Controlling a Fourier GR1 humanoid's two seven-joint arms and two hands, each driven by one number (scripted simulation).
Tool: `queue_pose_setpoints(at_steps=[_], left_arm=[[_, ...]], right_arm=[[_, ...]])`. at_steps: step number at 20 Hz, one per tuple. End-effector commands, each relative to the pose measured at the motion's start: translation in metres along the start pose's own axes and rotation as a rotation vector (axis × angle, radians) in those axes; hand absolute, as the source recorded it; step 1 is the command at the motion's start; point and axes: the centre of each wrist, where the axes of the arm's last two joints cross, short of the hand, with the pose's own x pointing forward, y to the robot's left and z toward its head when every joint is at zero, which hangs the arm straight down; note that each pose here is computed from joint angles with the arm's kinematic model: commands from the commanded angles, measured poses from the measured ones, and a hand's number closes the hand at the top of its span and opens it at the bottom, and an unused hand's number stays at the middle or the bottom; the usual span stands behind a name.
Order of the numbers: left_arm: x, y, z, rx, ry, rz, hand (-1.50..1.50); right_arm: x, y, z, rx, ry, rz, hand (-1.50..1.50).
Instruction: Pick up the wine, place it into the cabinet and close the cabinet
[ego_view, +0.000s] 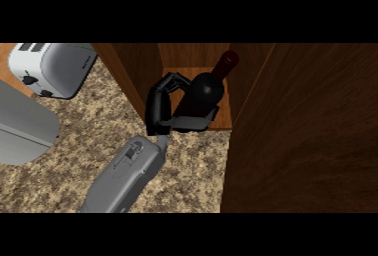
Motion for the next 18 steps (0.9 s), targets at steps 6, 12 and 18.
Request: queue_pose_setpoints(at_steps=[6, 12, 18], left_arm=[[-0.009, 0.013, -0.025, -0.004, 0.047, 0.034, 1.5], [-0.014, 0.0, -0.03, -0.005, 0.092, -0.012, 1.5], [-0.004, 0.01, -0.081, 0.017, 0.087, -0.019, 1.5]], right_arm=[[0.022, -0.001, 0.017, 0.0, -0.037, -0.036, -1.5], [0.007, 0.0, 0.016, 0.022, -0.06, -0.067, -1.5], [0.007, -0.003, 0.01, 0.042, -0.032, -0.055, -1.5]])
